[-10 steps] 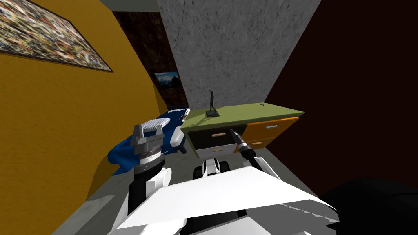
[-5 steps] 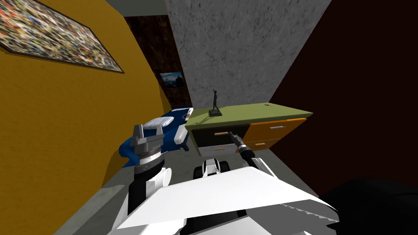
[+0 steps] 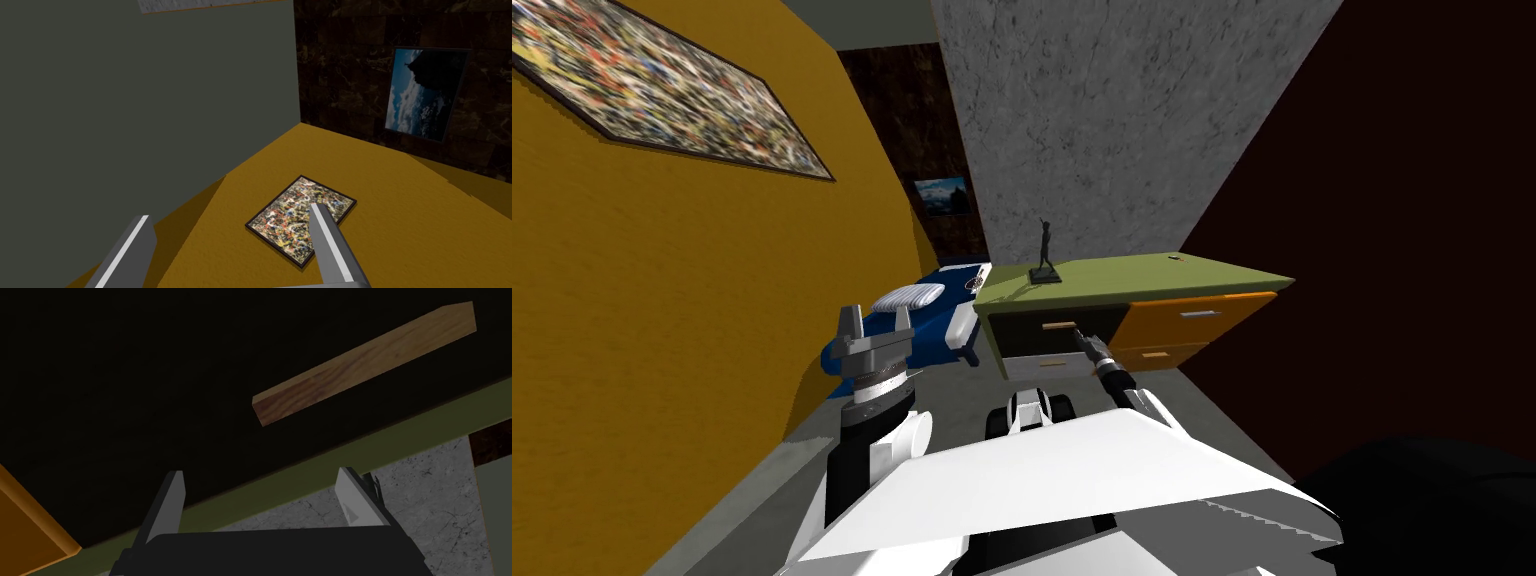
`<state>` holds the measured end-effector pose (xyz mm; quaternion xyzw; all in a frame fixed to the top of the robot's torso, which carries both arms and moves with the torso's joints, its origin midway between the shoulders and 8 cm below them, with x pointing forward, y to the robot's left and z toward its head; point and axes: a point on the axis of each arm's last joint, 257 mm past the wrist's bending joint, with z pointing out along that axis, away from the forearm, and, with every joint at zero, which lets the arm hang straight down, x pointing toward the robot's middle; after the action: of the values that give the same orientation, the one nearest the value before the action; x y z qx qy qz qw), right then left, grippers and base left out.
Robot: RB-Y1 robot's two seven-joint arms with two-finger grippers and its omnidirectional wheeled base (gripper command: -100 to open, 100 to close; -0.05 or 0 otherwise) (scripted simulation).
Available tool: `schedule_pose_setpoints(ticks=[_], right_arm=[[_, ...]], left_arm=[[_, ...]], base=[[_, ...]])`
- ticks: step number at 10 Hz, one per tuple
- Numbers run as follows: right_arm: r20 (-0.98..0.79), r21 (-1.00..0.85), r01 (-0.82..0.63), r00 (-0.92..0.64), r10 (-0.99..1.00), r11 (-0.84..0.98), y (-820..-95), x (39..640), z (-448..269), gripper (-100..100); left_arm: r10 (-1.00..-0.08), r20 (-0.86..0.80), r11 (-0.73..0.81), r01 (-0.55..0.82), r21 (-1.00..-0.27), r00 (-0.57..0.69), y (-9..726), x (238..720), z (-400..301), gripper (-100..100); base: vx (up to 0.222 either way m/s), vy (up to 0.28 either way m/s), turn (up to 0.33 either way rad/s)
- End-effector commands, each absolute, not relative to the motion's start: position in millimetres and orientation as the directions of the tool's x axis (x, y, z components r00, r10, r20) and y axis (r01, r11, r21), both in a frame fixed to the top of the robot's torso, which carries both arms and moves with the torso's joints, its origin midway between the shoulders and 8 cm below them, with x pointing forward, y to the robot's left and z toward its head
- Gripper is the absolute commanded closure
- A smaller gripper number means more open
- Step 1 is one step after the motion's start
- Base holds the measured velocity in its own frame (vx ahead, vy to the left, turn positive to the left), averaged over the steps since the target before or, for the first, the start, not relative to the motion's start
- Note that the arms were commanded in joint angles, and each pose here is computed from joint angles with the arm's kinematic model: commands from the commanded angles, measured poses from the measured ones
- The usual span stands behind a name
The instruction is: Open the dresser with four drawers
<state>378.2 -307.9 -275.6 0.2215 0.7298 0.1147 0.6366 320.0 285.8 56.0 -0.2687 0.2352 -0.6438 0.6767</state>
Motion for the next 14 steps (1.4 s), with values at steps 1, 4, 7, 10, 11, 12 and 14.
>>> schedule_pose_setpoints(ticks=[1, 4, 7, 10, 11, 12, 14], right_arm=[[-0.910, 0.350, 0.229, -0.147, 0.388, 0.908, -317.5, 370.6, -298.1, -100], [-0.932, 0.243, 0.270, -0.203, 0.301, 0.932, -328.7, 362.6, -317.6, -100], [-0.937, 0.070, 0.316, -0.306, 0.172, 0.946, -346.4, 346.1, -350.0, -100], [-0.926, -0.055, 0.348, -0.368, 0.083, 0.936, -363.2, 334.1, -364.3, -100], [-0.927, -0.073, 0.343, -0.371, 0.063, 0.937, -363.9, 334.4, -363.0, -100], [-0.927, -0.086, 0.339, -0.372, 0.049, 0.937, -364.3, 334.6, -362.0, -100], [-0.905, -0.196, 0.344, -0.424, -0.034, 0.918, -376.1, 324.9, -371.7, -100]], left_arm=[[-0.998, 0.028, 0.026, 0.745, -0.667, 0.060, 285.8, 320.0, 56.0, 0], [-0.998, 0.028, 0.026, 0.745, -0.667, 0.060, 285.8, 320.0, 56.0, 0], [-0.998, 0.028, 0.026, 0.745, -0.667, 0.060, 285.8, 320.0, 56.0, 0], [-0.998, 0.028, 0.027, 0.745, -0.667, 0.060, 285.8, 320.0, 56.0, 0], [-0.998, 0.028, 0.026, 0.745, -0.667, 0.060, 285.8, 320.0, 56.0, 0], [-0.998, 0.028, 0.027, 0.745, -0.667, 0.060, 285.8, 320.0, 56.0, 0], [-0.998, 0.028, 0.026, 0.745, -0.667, 0.060, 285.8, 320.0, 56.0, 0]], base=[[-0.033, 0.037, 0.112], [-0.032, 0.039, 0.078], [-0.031, 0.036, 0.169], [-0.019, 0.027, 0.082], [-0.022, 0.026, 0.132], [-0.008, 0.015, -0.011], [-0.016, 0.029, 0.147]])
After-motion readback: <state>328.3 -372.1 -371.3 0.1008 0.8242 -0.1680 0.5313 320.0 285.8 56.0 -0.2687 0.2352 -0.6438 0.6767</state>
